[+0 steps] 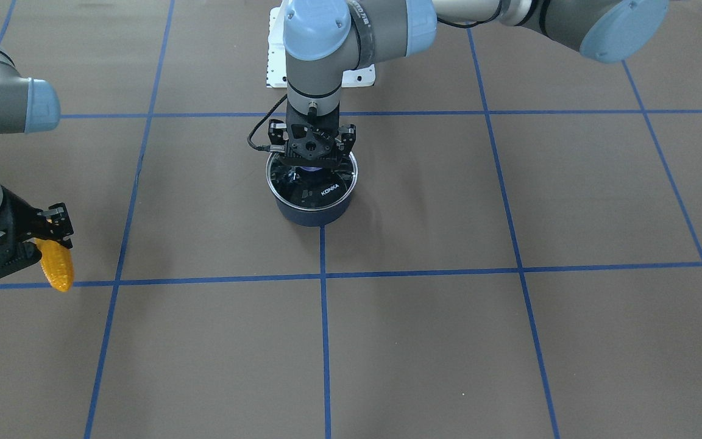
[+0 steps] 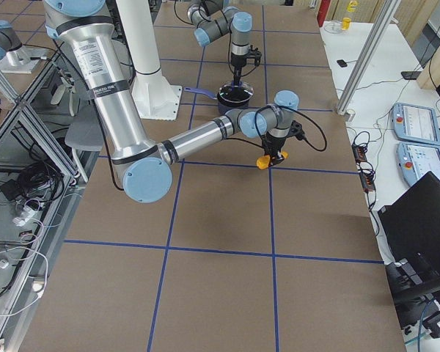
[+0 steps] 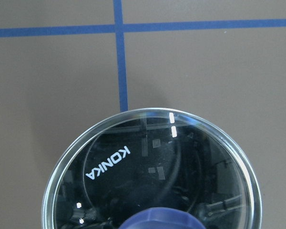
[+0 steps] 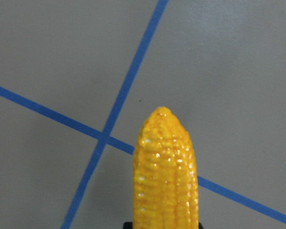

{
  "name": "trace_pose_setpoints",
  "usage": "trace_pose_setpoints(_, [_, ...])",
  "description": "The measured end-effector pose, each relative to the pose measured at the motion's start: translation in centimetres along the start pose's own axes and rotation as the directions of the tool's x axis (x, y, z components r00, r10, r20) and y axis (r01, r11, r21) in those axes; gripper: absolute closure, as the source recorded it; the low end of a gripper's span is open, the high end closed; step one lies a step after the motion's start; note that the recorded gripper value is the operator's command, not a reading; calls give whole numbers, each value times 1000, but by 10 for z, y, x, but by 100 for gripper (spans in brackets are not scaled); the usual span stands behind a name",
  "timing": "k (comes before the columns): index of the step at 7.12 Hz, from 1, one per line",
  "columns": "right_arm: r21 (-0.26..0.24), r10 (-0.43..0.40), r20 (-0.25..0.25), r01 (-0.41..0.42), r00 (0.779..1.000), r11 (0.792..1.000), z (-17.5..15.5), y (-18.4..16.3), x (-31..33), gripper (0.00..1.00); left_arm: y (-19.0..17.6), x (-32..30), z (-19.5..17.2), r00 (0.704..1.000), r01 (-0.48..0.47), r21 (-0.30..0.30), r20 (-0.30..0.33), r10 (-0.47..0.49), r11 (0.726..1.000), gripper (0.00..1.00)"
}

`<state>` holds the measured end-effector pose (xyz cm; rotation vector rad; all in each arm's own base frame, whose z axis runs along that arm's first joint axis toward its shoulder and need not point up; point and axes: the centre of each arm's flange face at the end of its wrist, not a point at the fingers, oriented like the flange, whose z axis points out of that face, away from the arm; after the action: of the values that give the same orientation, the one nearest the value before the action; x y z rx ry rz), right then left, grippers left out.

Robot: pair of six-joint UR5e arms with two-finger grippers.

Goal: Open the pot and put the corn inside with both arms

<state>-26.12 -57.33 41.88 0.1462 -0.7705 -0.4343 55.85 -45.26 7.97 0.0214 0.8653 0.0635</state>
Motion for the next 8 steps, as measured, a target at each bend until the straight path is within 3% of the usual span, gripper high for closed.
trace_pose_setpoints(5, [11, -24, 186, 22, 982, 1000, -10, -16, -260, 77, -65, -122, -37, 995, -95, 2, 30, 94, 996, 44])
trace_pose_setpoints(8, [20, -103, 237, 101, 966, 995, -2, -5, -356, 76, -88, -176, -44, 992, -121, -14, 29, 121, 993, 44])
